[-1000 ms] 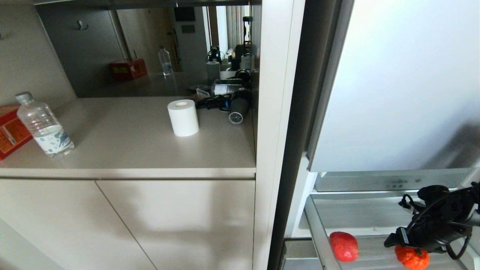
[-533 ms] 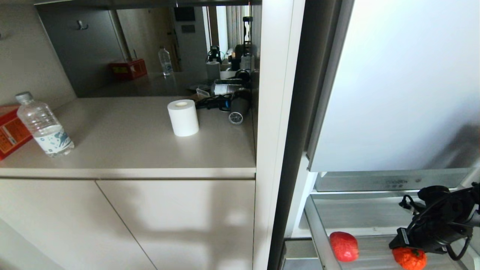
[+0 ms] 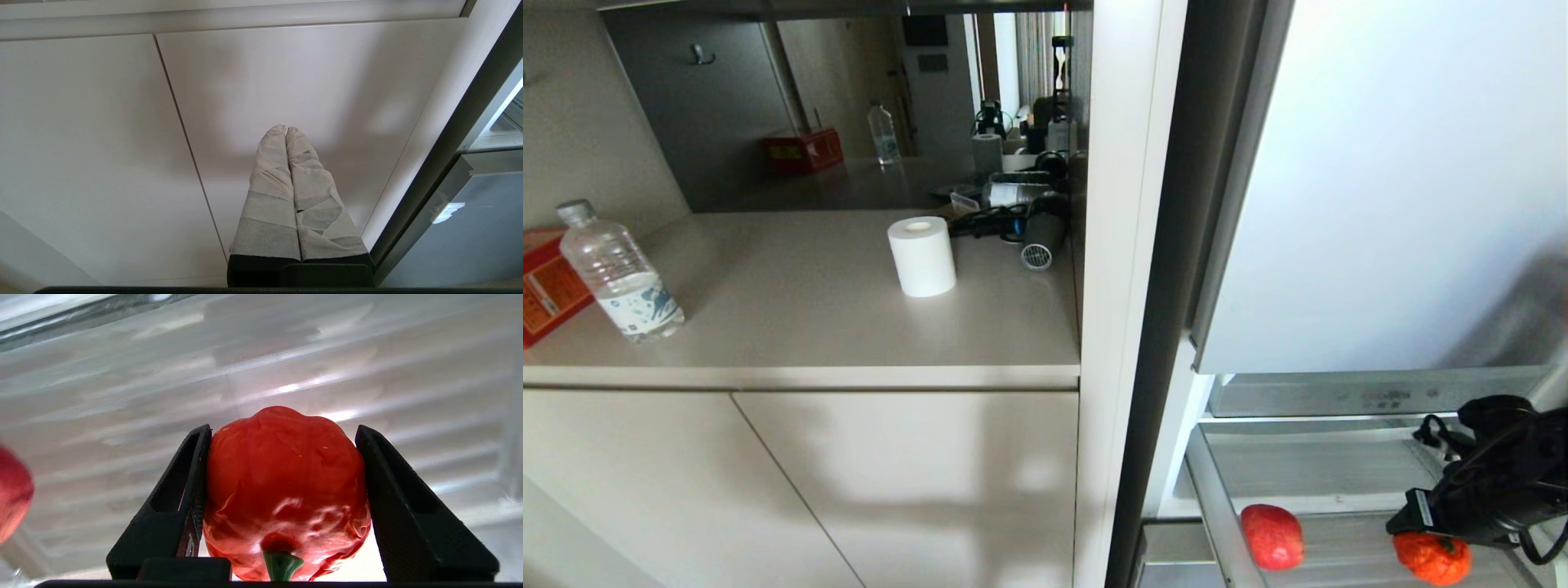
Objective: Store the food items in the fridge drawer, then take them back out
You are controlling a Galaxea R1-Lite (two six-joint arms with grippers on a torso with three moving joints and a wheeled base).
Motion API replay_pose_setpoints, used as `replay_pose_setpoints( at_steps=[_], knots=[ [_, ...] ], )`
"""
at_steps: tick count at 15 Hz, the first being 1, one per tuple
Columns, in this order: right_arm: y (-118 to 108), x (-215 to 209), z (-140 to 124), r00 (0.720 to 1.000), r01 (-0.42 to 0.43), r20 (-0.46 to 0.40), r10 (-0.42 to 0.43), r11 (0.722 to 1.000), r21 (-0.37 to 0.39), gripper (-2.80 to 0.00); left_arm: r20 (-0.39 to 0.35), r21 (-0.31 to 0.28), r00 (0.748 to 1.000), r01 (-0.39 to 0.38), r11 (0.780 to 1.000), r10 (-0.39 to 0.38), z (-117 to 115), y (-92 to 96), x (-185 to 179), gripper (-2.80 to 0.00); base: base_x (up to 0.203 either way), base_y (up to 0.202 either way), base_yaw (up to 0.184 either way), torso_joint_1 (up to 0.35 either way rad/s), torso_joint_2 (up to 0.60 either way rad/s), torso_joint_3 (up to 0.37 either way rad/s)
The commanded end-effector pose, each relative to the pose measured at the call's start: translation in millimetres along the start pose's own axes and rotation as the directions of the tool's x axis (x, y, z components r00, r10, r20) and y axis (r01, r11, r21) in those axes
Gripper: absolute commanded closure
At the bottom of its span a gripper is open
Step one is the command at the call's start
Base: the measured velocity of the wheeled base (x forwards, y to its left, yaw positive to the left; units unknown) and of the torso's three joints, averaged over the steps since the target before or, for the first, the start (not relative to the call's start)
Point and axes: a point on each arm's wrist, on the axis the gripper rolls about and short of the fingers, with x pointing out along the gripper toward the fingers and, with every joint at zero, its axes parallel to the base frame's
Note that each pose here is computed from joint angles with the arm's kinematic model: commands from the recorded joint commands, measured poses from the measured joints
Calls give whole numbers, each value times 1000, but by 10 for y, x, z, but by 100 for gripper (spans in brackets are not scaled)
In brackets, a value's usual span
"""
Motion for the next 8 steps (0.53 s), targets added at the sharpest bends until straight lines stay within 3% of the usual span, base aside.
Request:
replay_pose_setpoints(
  at_steps=[1,8],
  knots=[
    [3,-175,-5,999,4,43,-4,1000,0,0,0,0,1000,-1,1000,1,-1,0,0,0,0,0,0,0,0,0],
    [-4,-617,-71,988,14,152,-19,999,37,0,0,0,1000,-1,1000,1,-1,0,0,0,0,0,0,0,0,0]
  ],
)
